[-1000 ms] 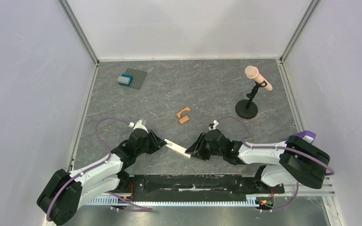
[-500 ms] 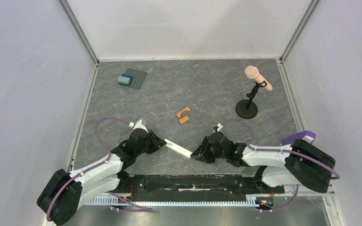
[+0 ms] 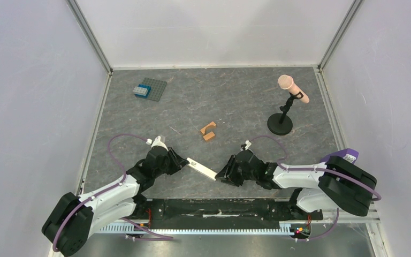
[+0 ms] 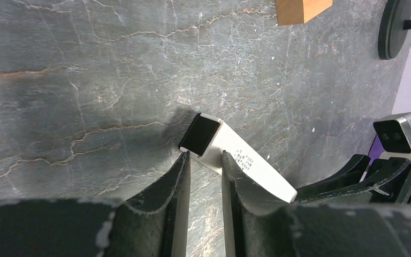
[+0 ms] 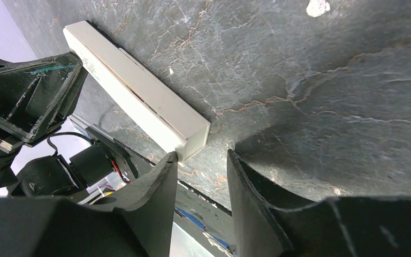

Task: Load the batteries into the remote control

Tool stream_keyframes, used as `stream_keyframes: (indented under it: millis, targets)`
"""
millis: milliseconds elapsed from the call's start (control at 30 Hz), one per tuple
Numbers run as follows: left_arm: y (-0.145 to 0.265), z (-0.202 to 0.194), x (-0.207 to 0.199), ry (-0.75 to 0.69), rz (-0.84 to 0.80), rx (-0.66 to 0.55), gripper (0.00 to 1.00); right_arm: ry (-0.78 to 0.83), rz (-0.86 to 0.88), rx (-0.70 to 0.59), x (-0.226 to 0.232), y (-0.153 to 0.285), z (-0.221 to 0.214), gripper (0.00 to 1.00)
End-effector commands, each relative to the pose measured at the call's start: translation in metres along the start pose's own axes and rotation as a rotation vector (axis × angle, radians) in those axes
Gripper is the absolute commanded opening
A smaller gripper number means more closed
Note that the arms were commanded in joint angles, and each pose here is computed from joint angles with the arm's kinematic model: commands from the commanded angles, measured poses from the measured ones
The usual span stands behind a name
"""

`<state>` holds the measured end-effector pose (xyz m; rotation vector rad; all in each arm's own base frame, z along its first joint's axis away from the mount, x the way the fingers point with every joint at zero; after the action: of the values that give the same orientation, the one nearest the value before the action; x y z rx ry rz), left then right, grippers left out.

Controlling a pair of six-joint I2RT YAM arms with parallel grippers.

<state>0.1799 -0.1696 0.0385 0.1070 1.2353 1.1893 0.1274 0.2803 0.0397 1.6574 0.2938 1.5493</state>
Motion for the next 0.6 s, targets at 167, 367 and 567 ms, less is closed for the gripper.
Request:
stream_keyframes:
  millis: [167, 367, 567]
  targets:
    - [0.005, -0.026, 0.052, -0.044, 0.197, 0.095, 0.32, 0.038, 0.003, -0.047, 0.013, -0.010, 0.011, 0.55]
    - [0.005, -0.026, 0.052, -0.043, 0.195, 0.093, 0.32, 0.048, -0.032, -0.028, 0.014, -0.020, 0.010, 0.55]
    - [0.004, -0.026, 0.052, -0.039, 0.194, 0.091, 0.33, 0.024, -0.084, -0.029, 0.000, -0.022, 0.009, 0.44]
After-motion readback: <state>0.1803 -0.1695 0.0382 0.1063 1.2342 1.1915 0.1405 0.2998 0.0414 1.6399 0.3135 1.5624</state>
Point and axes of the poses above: each gripper's point midway between its finger pads, its own y axis back along the fingers, its own x axis along the line the jaws close on, z = x × y, the point moved 2 cm from there along y, back along the fingers, and after that the axes turned 1 degree about y, right-handed, at the moved point
